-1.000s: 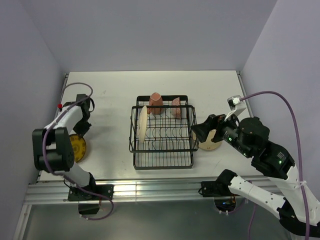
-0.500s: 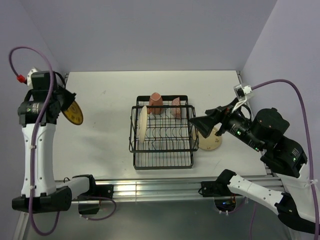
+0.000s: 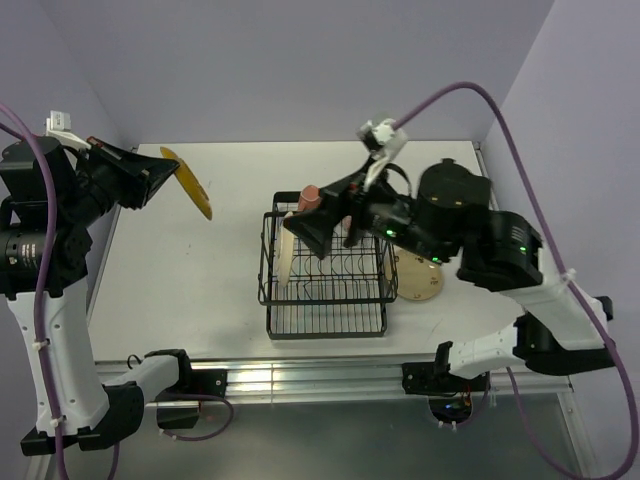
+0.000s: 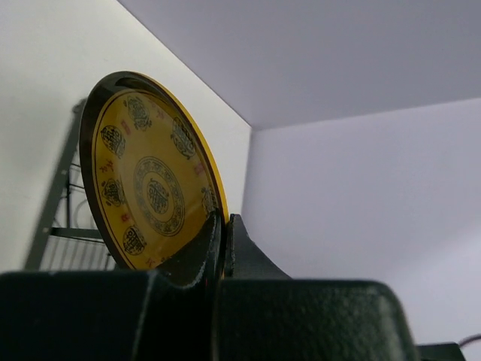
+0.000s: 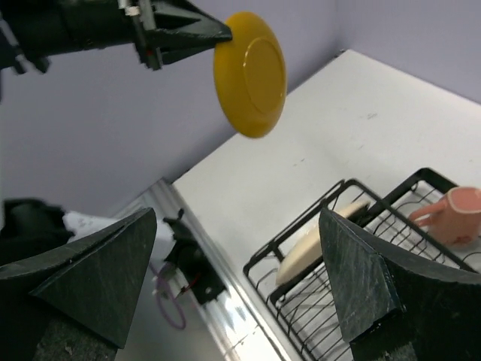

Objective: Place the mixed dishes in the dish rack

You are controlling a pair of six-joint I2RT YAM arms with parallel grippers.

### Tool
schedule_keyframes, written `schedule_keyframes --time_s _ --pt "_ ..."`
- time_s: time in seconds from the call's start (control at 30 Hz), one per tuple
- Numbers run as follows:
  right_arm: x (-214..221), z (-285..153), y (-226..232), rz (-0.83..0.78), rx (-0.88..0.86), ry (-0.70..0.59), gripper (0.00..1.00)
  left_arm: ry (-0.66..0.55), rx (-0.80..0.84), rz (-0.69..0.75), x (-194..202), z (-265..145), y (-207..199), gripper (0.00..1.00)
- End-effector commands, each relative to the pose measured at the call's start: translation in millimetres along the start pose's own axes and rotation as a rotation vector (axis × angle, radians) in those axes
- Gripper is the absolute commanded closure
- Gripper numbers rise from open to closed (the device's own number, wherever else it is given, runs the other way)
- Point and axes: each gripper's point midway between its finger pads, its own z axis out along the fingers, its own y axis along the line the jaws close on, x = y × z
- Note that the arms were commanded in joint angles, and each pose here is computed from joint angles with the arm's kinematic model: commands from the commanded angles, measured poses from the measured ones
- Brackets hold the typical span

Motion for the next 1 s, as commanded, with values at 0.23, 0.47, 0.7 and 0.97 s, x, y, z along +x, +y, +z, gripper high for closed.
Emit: schedule_keyframes --time_s 0.23,0.47,0.7,0.97 --pt "28 84 20 -0.333 0.233 0.007 0.04 0.143 0.220 -0.078 27 -29 -46 1.00" --pt "35 104 32 -0.410 0.235 -0.035 0.10 0.192 0.264 -0.121 41 -44 -49 1.00" --pt "53 135 30 -0.525 0.300 -0.009 0.11 0.253 0.333 -0.154 54 -61 -60 1.00" --pt "44 140 15 -0.552 0.426 -0.087 0.32 0.290 0.385 -0.163 61 -78 -70 1.00"
